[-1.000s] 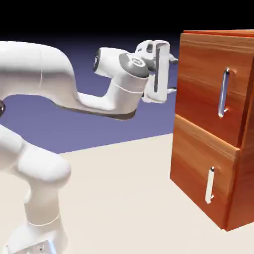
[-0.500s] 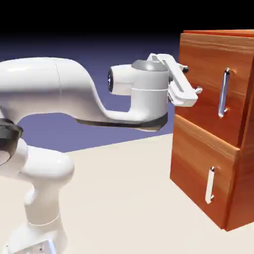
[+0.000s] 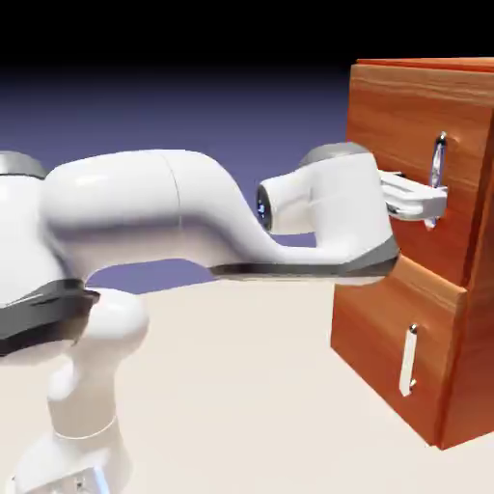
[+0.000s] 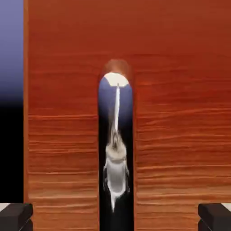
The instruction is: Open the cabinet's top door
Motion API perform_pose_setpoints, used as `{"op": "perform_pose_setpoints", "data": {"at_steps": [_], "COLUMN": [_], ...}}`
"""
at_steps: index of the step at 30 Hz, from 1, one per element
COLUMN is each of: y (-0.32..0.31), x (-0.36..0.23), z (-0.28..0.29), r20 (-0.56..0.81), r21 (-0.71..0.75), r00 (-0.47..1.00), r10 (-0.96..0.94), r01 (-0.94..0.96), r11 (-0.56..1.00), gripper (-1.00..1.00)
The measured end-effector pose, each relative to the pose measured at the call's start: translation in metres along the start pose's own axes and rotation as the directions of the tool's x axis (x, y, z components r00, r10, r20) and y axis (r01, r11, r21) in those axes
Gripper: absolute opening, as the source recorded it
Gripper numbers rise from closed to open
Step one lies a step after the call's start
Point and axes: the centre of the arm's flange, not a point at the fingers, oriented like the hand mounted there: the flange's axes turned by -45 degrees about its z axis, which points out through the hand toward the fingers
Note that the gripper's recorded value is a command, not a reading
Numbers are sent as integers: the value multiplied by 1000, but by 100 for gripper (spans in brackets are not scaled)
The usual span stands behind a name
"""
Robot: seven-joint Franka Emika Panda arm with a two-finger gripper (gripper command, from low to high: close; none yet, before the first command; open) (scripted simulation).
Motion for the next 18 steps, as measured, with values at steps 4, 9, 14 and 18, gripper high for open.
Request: {"op": "perform_pose_setpoints", "data": {"at_steps": [4, 9, 14, 18], "y": [1, 13, 24, 31], "x": [0, 0, 0, 0], "z": [12, -13, -31, -42], "r20": [0, 1, 1, 1], "r21": [0, 81, 142, 179], "r00": [1000, 1000, 1000, 1000], "r10": [-2, -2, -2, -1], "r01": [2, 1, 1, 1], "r11": [1000, 997, 990, 984], "gripper": [-100, -100, -100, -100]}}
